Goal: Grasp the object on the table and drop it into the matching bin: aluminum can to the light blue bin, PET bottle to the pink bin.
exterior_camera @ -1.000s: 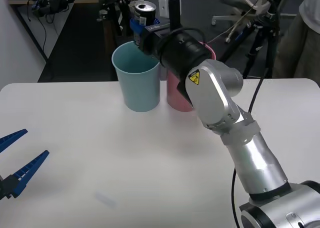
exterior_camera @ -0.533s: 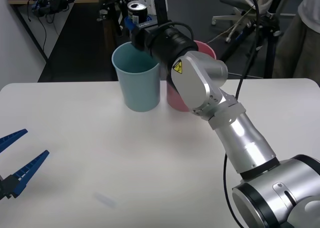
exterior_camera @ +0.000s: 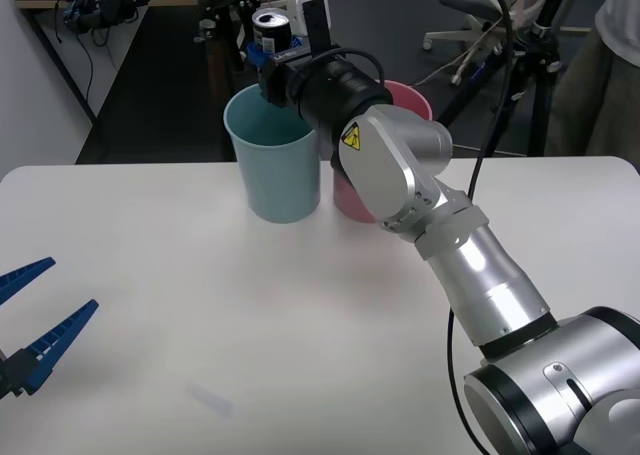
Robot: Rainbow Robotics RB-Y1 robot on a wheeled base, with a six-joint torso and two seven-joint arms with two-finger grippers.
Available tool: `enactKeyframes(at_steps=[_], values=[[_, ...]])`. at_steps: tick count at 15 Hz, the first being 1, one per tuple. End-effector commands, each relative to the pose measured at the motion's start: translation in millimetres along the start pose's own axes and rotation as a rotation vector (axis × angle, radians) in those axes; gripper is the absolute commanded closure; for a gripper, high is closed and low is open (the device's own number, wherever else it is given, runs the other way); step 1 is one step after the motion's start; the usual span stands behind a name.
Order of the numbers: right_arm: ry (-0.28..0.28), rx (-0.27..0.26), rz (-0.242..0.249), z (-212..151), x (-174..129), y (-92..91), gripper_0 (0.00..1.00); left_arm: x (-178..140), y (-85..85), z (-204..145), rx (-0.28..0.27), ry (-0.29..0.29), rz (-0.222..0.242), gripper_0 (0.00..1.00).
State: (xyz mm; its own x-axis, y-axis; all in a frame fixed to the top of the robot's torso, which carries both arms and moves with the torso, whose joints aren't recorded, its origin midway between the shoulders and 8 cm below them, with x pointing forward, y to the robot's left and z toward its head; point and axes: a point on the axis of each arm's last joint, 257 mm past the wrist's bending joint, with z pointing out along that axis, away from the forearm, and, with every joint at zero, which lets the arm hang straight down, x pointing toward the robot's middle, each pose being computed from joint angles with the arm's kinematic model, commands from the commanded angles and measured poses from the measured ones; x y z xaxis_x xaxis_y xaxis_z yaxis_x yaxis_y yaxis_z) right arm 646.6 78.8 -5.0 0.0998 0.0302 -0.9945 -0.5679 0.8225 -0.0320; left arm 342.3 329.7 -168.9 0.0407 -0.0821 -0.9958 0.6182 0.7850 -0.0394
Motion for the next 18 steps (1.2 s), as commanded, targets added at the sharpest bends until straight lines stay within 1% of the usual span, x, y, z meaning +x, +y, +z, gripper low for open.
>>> enactKeyframes(at_steps=[1, 2, 3, 9, 15, 18], values=[[-0.002, -0.001, 0.006, 0.1, -0.9, 0.4, 1.00, 0.0, 0.0, 0.0, 0.000, 0.000, 0.000, 0.00], [-0.002, -0.002, 0.012, 0.1, -1.0, 0.7, 0.68, 0.0, 0.0, 0.0, 0.000, 0.000, 0.000, 0.00], [-0.010, 0.001, 0.019, -0.1, -2.4, -0.3, 0.00, 0.0, 0.0, 0.0, 0.000, 0.000, 0.000, 0.00], [-0.018, -0.002, 0.038, -0.2, -4.6, 0.5, 0.00, 0.0, 0.0, 0.0, 0.000, 0.000, 0.000, 0.00], [-0.025, -0.009, 0.033, -0.4, -7.8, 2.5, 0.00, 0.0, 0.0, 0.0, 0.000, 0.000, 0.000, 0.00], [-0.035, -0.019, 0.049, -6.2, -12.3, 3.0, 0.00, 0.0, 0.0, 0.0, 0.000, 0.000, 0.000, 0.00]])
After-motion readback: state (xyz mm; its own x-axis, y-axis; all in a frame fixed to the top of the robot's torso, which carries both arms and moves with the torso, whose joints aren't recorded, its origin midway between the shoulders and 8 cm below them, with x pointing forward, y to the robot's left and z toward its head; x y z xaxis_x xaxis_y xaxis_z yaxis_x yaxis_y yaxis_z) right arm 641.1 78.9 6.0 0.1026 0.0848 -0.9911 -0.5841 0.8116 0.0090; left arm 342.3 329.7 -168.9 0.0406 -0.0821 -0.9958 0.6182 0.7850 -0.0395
